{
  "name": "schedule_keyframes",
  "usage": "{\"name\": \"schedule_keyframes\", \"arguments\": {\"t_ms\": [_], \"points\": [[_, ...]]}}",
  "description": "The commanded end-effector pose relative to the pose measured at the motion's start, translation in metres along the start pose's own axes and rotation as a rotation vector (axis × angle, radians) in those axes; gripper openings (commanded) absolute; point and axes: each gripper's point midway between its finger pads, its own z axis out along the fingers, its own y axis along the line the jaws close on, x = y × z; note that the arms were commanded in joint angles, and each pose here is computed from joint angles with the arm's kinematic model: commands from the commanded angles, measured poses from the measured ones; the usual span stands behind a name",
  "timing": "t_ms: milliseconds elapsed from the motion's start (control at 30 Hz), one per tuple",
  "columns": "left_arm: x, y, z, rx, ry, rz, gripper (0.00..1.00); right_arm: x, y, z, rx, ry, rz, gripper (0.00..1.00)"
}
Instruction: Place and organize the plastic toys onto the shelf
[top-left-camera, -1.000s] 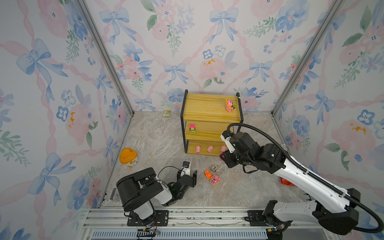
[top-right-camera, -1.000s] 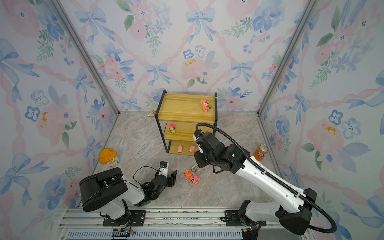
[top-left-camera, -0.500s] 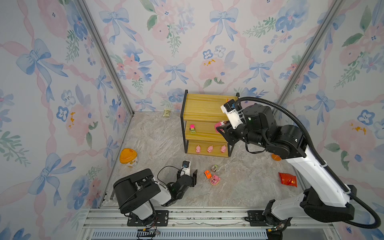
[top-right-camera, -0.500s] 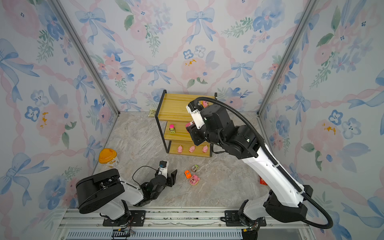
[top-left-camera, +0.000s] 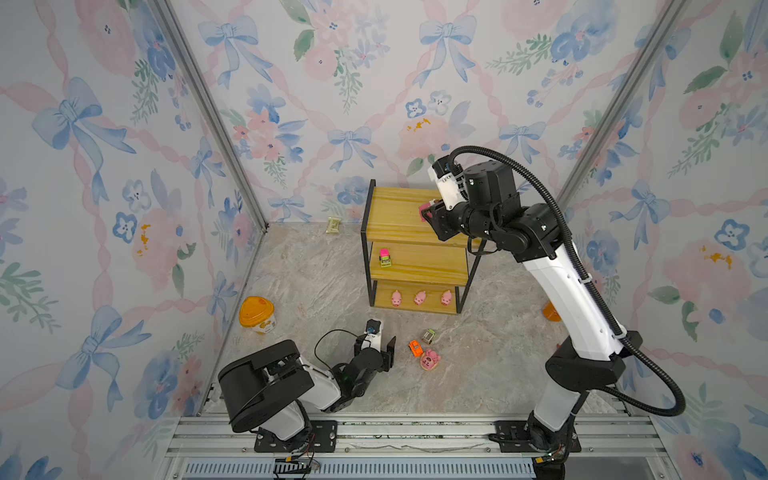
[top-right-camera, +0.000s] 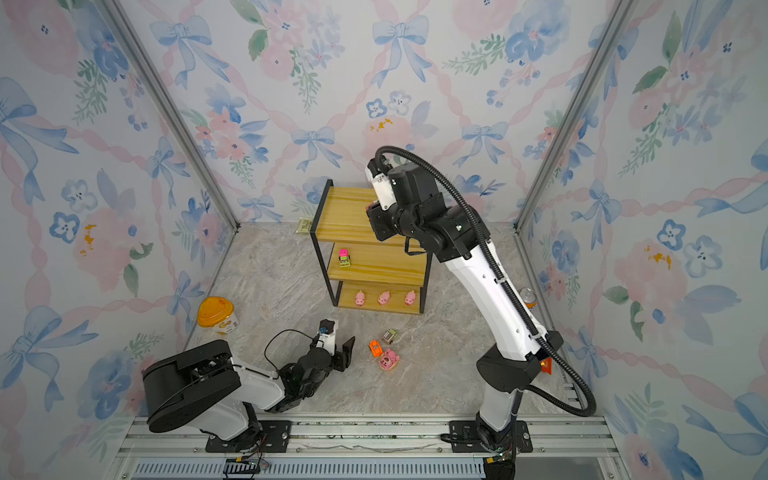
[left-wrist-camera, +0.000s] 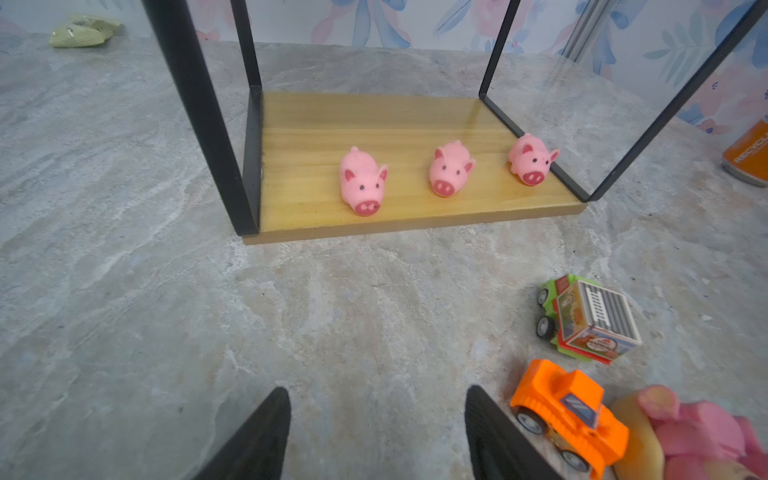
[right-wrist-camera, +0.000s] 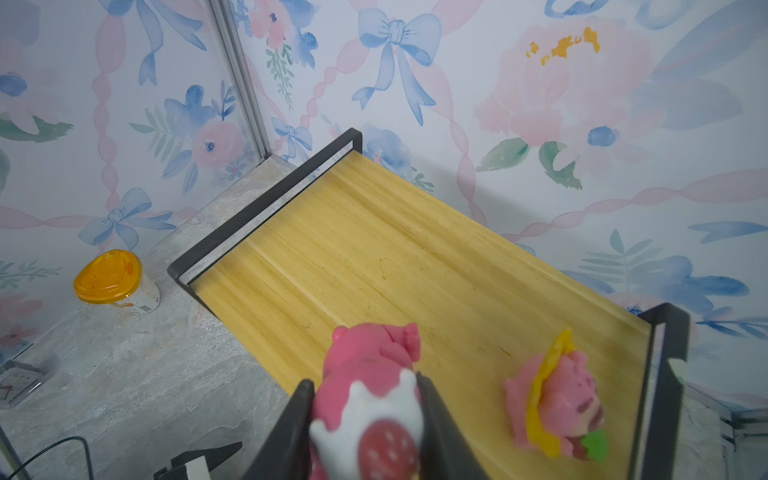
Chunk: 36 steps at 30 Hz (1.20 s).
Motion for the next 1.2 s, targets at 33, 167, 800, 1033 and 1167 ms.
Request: {"name": "schedule_keyframes", "arguments": {"t_ms": [33, 167, 800, 1033, 1167], "points": [[-0.005, 0.004, -0.001, -0.014, -0.009, 0.020, 0.68, -0.002, -0.003, 0.015, -0.013, 0.000, 0.018, 0.27], [-0.004, 0.009, -0.004, -0.023, -0.013, 0.016, 0.68, 0.005, -0.008, 0.030, 0.013, 0.029, 0.020, 0.27], [-0.002, 0.016, -0.005, -0.044, -0.009, 0.011, 0.68, 0.001, 0.001, 0.051, -0.047, 0.005, 0.012, 0.26], [-0.001, 0.017, -0.005, -0.046, -0.008, 0.003, 0.68, -0.006, 0.018, 0.057, -0.105, -0.029, -0.020, 0.26], [0.000, 0.016, -0.005, -0.045, -0.004, 0.005, 0.68, -0.010, 0.028, 0.060, -0.136, -0.051, -0.041, 0.26]]}}
